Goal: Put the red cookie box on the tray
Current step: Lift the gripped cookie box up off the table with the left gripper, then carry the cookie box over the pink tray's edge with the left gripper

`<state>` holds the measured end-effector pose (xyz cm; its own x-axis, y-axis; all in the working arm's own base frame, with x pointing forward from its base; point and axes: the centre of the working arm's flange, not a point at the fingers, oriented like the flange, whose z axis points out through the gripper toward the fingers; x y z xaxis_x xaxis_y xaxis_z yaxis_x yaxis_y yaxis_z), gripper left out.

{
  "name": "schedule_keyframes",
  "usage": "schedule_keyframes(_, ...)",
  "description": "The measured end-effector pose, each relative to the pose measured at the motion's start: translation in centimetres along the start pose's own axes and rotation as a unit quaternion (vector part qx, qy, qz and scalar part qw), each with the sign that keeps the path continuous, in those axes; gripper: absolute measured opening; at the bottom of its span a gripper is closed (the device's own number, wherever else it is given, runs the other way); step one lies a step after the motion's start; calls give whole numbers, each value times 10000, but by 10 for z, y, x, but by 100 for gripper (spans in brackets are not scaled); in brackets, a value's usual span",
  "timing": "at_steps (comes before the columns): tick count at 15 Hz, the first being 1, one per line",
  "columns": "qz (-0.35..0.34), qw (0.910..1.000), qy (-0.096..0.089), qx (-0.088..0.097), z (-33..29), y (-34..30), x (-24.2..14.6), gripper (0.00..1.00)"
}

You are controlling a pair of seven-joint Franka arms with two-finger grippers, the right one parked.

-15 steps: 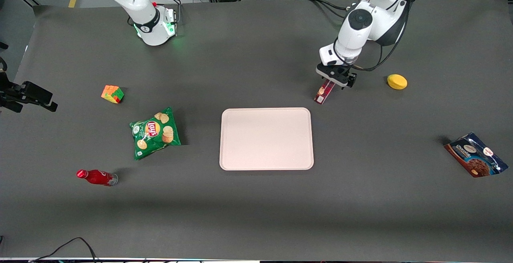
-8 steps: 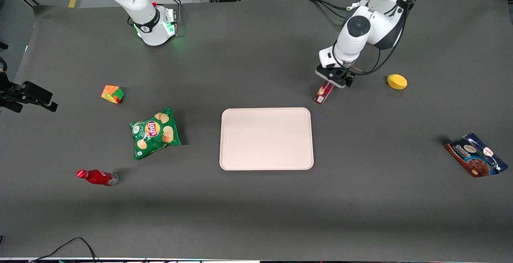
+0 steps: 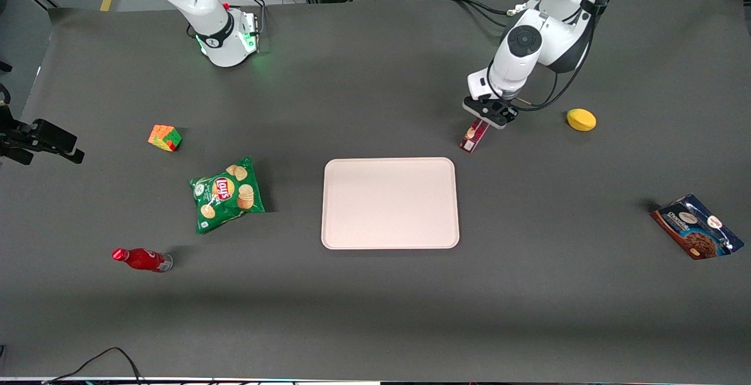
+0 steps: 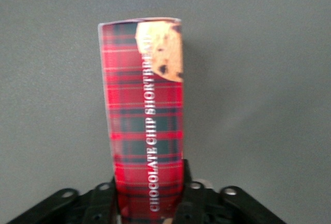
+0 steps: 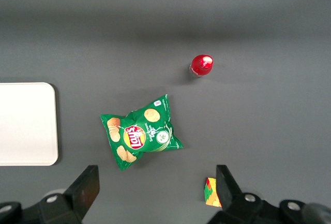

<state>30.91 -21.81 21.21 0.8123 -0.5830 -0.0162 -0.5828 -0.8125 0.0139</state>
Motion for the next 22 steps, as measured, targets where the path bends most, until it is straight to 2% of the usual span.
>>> schedule_keyframes(1, -6, 10000, 1, -1, 0, 0, 0, 33)
schedule_keyframes(2, -10, 10000, 1, 0, 0, 0, 0, 28)
schedule_keyframes(5, -90, 10000, -1, -11, -1, -3, 2, 27)
schedule_keyframes(6, -138, 9999, -52, -19, -3, -6, 4, 27)
schedule_keyframes(8, -264, 9991, -335, -33, -15, -16, 15, 27)
schedule_keyframes(10, -408, 9966, -712, -44, -53, -29, 40, 26)
schedule_keyframes(12, -513, 9947, -890, -77, -119, -38, 75, 26)
schedule_keyframes(14, -667, 9942, -788, -312, -196, -42, 105, 26)
schedule_keyframes(15, -727, 9943, -656, -425, -230, -46, 117, 26)
schedule_keyframes(17, -858, 9944, -321, -524, -282, -55, 137, 26)
schedule_keyframes(19, -1057, 9926, -44, -603, -312, -64, 158, 26)
schedule_keyframes(22, -1534, 9847, 101, -820, -321, -78, 190, 26)
